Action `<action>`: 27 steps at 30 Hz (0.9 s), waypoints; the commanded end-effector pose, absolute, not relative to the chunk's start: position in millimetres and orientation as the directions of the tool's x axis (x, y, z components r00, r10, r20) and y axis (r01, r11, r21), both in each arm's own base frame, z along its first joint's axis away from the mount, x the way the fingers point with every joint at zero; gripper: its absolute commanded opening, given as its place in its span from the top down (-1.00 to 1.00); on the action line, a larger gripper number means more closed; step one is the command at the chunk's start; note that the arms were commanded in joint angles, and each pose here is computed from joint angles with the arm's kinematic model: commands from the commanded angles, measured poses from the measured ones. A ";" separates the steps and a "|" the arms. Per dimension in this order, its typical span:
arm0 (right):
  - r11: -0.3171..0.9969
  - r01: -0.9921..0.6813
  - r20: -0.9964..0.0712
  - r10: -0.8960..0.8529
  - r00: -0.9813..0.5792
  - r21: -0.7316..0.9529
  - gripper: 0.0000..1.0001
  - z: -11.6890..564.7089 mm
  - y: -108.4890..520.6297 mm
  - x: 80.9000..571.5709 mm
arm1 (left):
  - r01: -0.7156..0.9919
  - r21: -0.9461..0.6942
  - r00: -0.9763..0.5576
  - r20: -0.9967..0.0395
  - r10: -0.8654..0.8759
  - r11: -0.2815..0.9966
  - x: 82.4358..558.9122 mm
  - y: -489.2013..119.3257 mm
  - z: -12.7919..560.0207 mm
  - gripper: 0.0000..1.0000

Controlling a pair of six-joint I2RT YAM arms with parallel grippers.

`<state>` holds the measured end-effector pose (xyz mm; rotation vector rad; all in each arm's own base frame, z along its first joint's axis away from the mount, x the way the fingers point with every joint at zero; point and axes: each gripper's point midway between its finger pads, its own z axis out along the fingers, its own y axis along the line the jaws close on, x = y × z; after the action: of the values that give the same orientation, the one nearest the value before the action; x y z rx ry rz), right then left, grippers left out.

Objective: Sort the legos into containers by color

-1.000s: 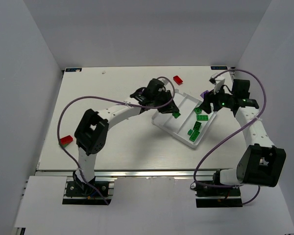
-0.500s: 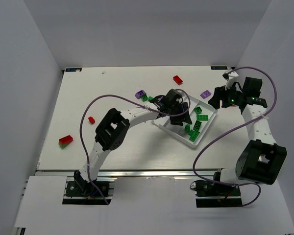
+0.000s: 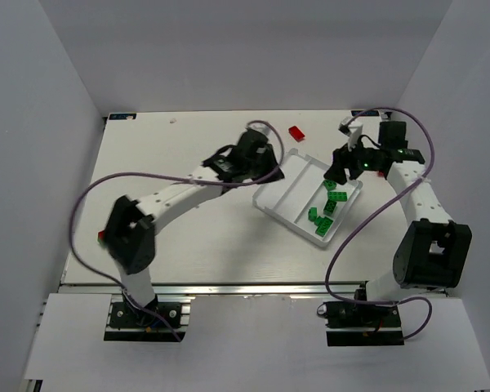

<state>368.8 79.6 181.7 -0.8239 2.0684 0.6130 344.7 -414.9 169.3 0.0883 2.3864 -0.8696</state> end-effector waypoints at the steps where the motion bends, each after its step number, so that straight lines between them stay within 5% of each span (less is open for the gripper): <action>1: 0.579 -0.814 -0.838 -0.419 -0.350 0.050 -0.33 196.8 116.9 376.2 | 0.168 -0.559 -0.671 -0.668 -0.321 0.812 359.3 -324.6 236.7 0.55; 3: 0.544 -0.839 -0.832 -0.453 -0.319 0.025 -0.31 195.8 138.6 380.8 | 0.107 -0.560 -0.665 -0.655 -0.360 0.822 353.4 -291.9 232.8 0.30; 4: 0.539 -0.842 -0.826 -0.461 -0.324 0.029 -0.27 192.8 146.3 389.2 | 0.074 -0.579 -0.633 -0.656 -0.411 0.812 351.4 -267.1 246.2 -0.09; 7: 0.529 -0.848 -0.791 -0.508 -0.341 0.026 -0.26 182.7 176.8 407.0 | -0.022 -0.545 -0.611 -0.657 -0.443 0.838 331.0 -219.2 232.9 -0.53; 18: 0.484 -0.874 -0.752 -0.563 -0.342 0.034 -0.67 161.4 287.6 459.1 | -0.238 -0.591 -0.484 -0.615 -0.622 0.770 266.0 -139.9 205.4 -0.58; 27: 0.492 -0.869 -0.687 -0.647 -0.332 -0.043 -0.69 104.7 322.4 488.2 | -0.319 -0.557 -0.421 -0.642 -0.641 0.767 244.7 -105.1 212.1 -0.65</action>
<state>475.2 325.5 101.2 -1.2767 2.0802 0.5197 249.2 -120.0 211.5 -0.6717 2.0408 -0.5158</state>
